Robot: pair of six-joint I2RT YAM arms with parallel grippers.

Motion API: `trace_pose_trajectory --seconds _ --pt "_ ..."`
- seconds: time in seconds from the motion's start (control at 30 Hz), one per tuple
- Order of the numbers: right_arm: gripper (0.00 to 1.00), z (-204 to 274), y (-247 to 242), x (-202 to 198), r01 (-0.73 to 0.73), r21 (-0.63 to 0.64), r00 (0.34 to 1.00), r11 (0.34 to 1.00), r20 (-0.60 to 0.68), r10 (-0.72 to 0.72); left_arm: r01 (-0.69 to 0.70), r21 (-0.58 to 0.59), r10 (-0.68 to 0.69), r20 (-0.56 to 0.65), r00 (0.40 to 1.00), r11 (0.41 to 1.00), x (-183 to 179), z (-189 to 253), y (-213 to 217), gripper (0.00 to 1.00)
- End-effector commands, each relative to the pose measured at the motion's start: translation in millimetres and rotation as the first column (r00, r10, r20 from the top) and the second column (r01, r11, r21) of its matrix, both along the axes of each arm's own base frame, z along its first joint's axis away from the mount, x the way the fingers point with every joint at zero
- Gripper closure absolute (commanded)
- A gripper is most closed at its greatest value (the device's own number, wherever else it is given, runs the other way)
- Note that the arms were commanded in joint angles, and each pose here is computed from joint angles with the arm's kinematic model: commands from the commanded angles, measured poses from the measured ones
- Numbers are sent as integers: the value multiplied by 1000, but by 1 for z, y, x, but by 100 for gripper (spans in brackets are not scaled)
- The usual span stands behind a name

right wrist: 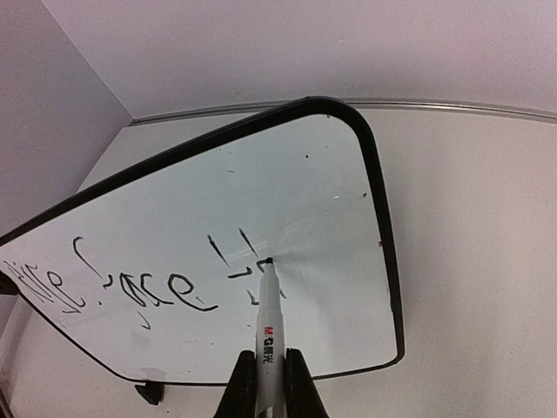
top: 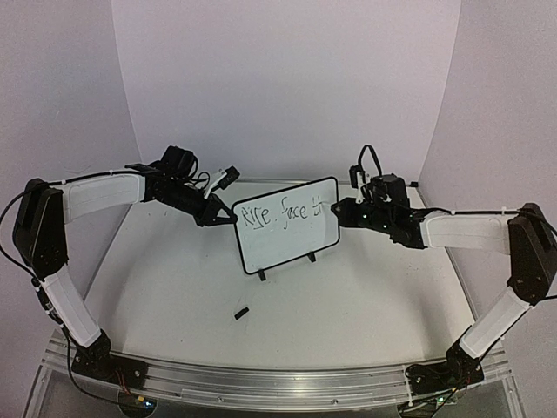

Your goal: Write a sentence on the whiteboard

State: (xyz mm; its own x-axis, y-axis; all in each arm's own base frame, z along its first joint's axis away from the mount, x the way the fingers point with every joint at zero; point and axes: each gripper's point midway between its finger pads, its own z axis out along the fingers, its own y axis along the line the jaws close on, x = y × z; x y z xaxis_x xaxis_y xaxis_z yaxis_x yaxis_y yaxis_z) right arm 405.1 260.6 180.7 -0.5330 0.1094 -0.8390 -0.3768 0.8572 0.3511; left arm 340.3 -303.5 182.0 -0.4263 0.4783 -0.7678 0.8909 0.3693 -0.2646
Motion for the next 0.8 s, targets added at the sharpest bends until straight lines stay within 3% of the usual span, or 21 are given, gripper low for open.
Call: trace_pose_trajectory --seconds 0.0,0.77 --pt "100 15 -11 9 52 1 998 999 43 -52 14 150 2 -106 994 989 -16 -50 11 100" --pt "100 -33 -15 -6 38 -24 997 999 -65 -40 14 149 2 -107 994 989 -16 -50 11 100"
